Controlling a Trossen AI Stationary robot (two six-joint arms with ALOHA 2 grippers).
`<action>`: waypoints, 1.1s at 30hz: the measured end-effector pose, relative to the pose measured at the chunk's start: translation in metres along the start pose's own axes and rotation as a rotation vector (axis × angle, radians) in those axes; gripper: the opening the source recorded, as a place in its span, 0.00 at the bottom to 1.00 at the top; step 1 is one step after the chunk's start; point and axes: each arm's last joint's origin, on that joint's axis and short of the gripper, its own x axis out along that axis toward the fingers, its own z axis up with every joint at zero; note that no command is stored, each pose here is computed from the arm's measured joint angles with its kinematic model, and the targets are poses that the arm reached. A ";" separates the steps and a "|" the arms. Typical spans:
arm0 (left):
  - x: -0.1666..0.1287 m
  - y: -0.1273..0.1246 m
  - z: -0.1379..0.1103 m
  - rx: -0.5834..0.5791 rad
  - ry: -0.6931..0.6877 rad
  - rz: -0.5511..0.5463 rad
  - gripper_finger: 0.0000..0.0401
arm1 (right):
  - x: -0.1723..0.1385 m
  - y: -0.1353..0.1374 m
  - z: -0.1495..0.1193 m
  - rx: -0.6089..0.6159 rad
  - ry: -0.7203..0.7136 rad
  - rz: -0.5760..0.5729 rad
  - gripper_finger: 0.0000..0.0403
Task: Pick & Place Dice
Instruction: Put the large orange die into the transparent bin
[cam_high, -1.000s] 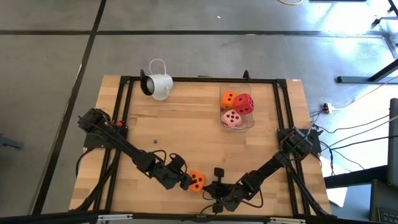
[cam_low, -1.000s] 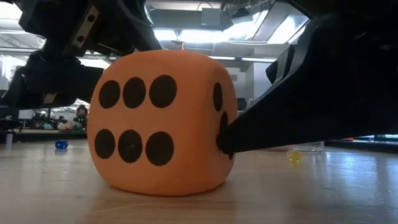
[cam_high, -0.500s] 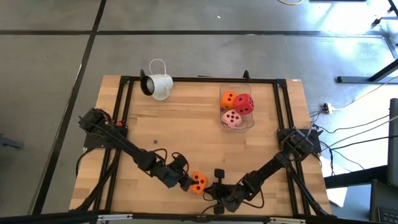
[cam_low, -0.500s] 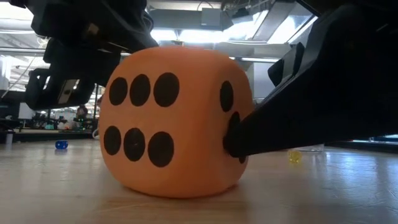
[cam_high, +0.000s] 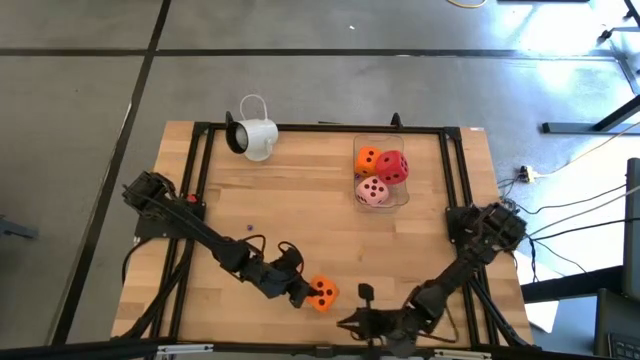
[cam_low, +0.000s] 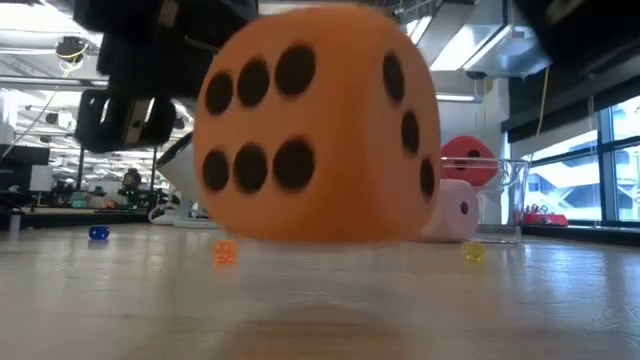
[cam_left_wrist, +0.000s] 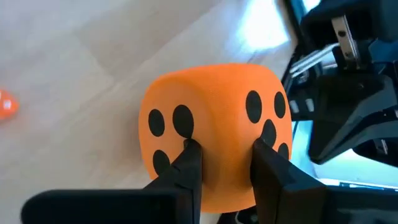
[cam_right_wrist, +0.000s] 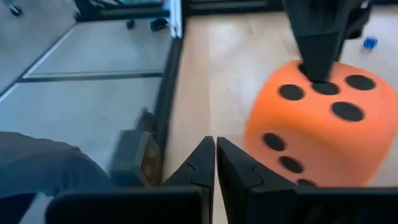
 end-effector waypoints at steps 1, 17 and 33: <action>-0.002 -0.002 0.001 0.016 -0.012 -0.010 0.18 | -0.007 0.004 0.003 -0.001 -0.011 0.011 0.05; -0.061 -0.035 0.073 0.715 -0.545 0.108 0.19 | -0.087 0.003 0.061 0.030 -0.231 -0.209 0.17; -0.063 -0.015 0.182 0.969 -0.844 0.304 0.18 | -0.103 -0.011 0.077 0.100 -0.356 -0.419 0.17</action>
